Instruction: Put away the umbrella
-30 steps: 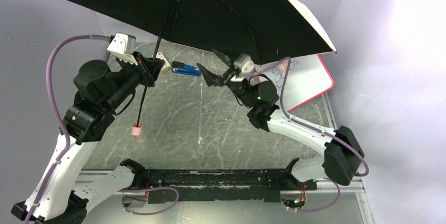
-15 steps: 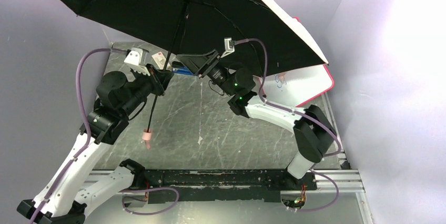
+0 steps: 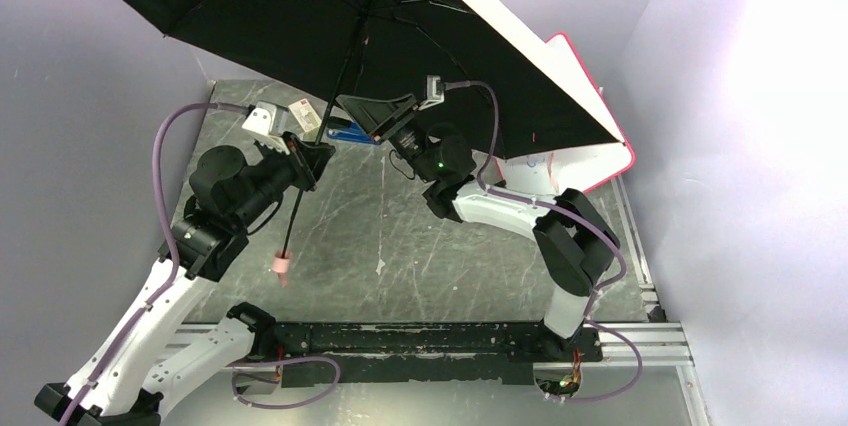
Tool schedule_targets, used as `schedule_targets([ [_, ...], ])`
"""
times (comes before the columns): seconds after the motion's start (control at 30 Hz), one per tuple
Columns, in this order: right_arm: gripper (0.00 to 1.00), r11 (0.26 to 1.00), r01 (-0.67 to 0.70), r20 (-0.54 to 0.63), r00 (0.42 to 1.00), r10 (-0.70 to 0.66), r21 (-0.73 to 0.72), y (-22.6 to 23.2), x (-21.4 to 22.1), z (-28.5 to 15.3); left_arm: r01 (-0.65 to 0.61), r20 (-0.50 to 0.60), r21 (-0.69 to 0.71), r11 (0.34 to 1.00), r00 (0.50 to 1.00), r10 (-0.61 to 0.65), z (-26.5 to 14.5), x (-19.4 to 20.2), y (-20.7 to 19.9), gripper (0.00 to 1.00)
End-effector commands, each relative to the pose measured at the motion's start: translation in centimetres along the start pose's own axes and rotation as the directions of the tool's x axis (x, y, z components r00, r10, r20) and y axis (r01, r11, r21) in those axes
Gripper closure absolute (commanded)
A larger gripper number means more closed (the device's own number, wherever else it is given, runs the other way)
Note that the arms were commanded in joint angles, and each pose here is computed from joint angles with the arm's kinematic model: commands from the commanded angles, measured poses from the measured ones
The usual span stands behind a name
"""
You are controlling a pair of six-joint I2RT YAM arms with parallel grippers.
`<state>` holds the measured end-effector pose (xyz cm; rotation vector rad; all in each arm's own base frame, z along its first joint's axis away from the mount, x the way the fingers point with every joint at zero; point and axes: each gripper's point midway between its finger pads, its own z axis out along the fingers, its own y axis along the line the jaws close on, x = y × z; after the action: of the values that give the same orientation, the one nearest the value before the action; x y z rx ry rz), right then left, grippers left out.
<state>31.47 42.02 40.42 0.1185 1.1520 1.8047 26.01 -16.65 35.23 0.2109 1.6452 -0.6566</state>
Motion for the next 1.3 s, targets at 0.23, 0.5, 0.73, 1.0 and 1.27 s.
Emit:
schedule_targets([
  [0.23, 0.33, 0.998, 0.046, 0.179, 0.983, -0.040, -0.031, 1.0, -3.5, 1.9, -0.092, 0.106, 0.179, 0.980, 0.992, 0.074, -1.1, -2.5, -3.3, 0.95],
  [0.5, 0.48, 0.996, 0.058, 0.229, 0.972, -0.041, -0.066, 0.3, -5.5, 2.6, -0.085, 0.088, 0.191, 0.978, 0.994, 0.069, -1.5, -2.0, -3.5, 0.95],
  [0.73, 0.93, 0.991, 0.078, 0.201, 0.978, -0.056, -0.104, 0.4, -5.1, 1.8, -0.069, 0.078, 0.157, 0.985, 0.995, 0.058, -1.2, -1.7, -2.8, 0.91],
  [1.0, 1.00, 0.983, 0.162, 0.163, 0.976, -0.146, -0.084, 0.5, -4.5, 1.3, -0.068, 0.066, 0.203, 0.977, 0.996, 0.055, 0.5, -2.8, -3.9, 0.44],
  [1.27, 1.00, 0.987, 0.136, 0.126, 0.984, -0.125, -0.088, 0.5, -3.8, 0.8, -0.070, 0.103, 0.193, 0.979, 0.993, 0.051, 2.6, -3.8, -3.8, 0.42],
])
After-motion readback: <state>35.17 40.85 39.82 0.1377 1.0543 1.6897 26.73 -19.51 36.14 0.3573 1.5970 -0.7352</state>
